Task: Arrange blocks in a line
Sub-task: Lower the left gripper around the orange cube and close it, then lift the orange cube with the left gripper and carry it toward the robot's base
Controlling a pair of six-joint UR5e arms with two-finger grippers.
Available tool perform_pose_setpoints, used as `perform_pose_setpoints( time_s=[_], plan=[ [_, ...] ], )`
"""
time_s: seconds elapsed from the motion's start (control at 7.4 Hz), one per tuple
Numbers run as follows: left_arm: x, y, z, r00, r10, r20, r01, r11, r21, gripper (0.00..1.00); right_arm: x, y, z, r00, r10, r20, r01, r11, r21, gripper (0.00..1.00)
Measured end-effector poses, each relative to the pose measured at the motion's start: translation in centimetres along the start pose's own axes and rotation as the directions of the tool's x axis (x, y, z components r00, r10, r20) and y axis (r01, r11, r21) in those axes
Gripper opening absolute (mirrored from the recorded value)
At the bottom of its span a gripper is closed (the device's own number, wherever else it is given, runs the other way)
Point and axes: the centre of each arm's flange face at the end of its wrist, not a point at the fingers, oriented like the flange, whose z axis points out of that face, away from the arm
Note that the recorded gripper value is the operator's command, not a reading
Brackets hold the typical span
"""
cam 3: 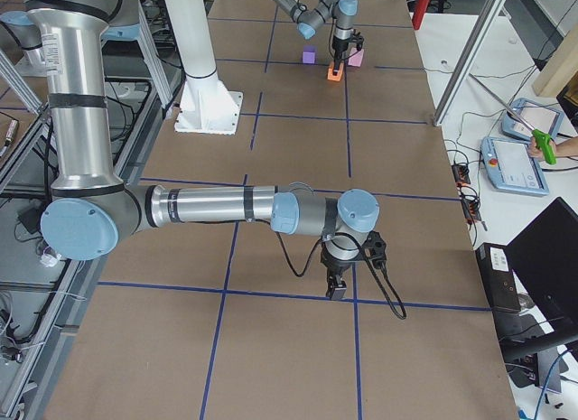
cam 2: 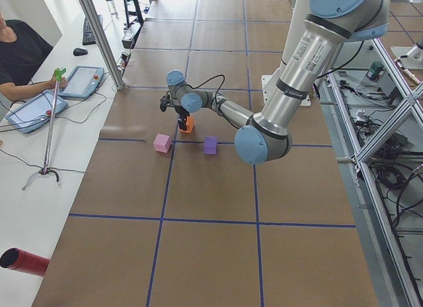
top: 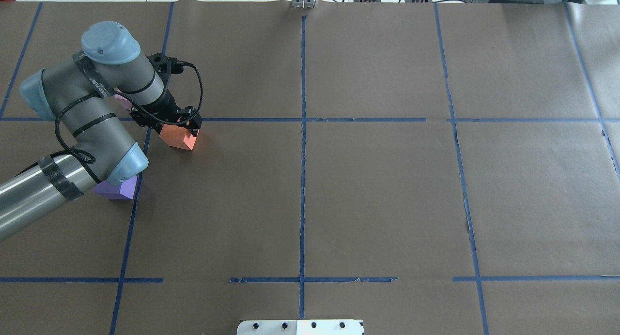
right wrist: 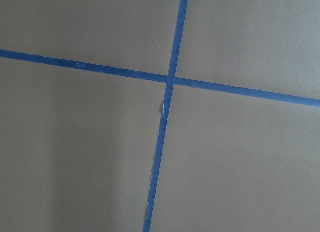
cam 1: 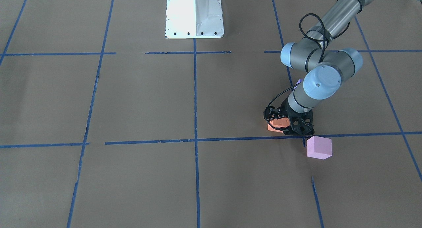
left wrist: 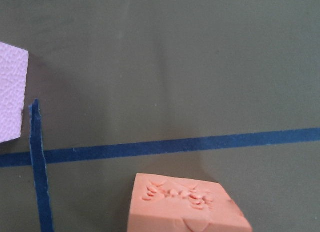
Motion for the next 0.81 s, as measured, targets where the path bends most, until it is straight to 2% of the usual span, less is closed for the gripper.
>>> perform_pose_setpoints(
  time_s=[0.14, 0.27, 0.54, 0.81],
  plan=[
    [0.1, 0.0, 0.0, 1.0, 0.0, -0.001, 0.0, 1.0, 0.001, 0.39, 0.0, 0.0, 0.0, 1.0, 0.0, 0.0, 0.0, 1.0, 0.0, 1.0],
    [0.3, -0.1, -0.1, 1.0, 0.0, -0.002, 0.0, 1.0, 0.002, 0.27, 0.0, 0.0, 0.0, 1.0, 0.0, 0.0, 0.0, 1.0, 0.0, 1.0],
    [0.2, -0.4, -1.6, 1.0, -0.003, -0.01, 0.003, 1.0, 0.021, 0.22, 0.0, 0.0, 0.0, 1.0, -0.001, 0.0, 0.001, 1.0, 0.0, 1.0],
    [-0.7, -0.1, -6.4, 1.0, -0.017, -0.012, 0.018, 0.998, 0.056, 0.22, 0.0, 0.0, 0.0, 1.0, 0.0, 0.0, 0.0, 1.0, 0.0, 1.0]
  ],
)
